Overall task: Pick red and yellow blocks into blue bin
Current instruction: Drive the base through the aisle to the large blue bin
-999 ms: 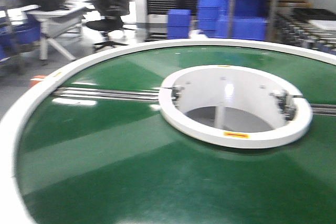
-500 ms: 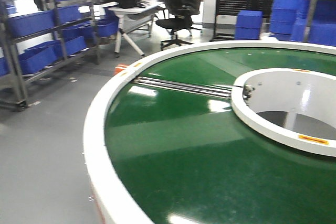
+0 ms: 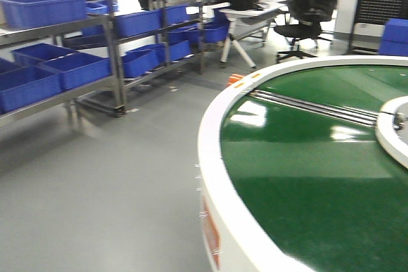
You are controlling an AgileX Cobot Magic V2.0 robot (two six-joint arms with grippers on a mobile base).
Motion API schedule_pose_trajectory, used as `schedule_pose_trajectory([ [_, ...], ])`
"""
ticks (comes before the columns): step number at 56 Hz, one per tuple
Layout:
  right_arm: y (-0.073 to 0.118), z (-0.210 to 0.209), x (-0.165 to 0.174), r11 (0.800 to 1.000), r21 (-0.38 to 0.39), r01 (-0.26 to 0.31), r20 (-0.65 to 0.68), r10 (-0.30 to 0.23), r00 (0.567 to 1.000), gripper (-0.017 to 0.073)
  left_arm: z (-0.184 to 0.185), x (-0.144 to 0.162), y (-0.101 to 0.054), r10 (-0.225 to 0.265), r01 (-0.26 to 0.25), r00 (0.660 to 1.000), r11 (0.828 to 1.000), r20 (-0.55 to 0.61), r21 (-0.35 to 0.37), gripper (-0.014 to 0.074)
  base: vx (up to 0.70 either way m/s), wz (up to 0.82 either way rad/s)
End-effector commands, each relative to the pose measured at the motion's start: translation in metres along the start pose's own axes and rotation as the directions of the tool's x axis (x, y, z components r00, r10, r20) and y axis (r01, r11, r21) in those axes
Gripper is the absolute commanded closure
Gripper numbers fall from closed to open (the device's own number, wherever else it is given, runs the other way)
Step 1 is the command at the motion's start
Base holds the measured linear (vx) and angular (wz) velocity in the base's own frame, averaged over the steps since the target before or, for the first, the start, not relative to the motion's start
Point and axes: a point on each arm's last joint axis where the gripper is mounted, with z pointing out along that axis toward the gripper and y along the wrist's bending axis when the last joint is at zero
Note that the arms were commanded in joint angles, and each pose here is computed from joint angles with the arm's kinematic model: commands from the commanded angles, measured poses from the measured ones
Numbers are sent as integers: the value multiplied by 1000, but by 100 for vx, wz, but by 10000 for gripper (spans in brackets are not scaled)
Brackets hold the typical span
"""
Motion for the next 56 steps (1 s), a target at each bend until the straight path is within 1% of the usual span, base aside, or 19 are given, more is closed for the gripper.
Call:
schedule_pose_trajectory([
  [1, -2, -4, -17, 1000, 10, 19, 110, -20, 994, 570, -3, -15, 3, -25, 28, 995, 999, 95, -30, 594, -10, 49],
  [30, -2, -4, -17, 1000, 10, 19, 110, -20, 994, 570, -3, -14, 2, -25, 28, 996, 999, 91, -28, 593, -4, 57],
  [56, -2, -4, -17, 1000, 10, 19, 110, -20, 994, 570, -3, -13, 2, -25, 27, 996, 999, 84, -23, 593, 12, 65],
])
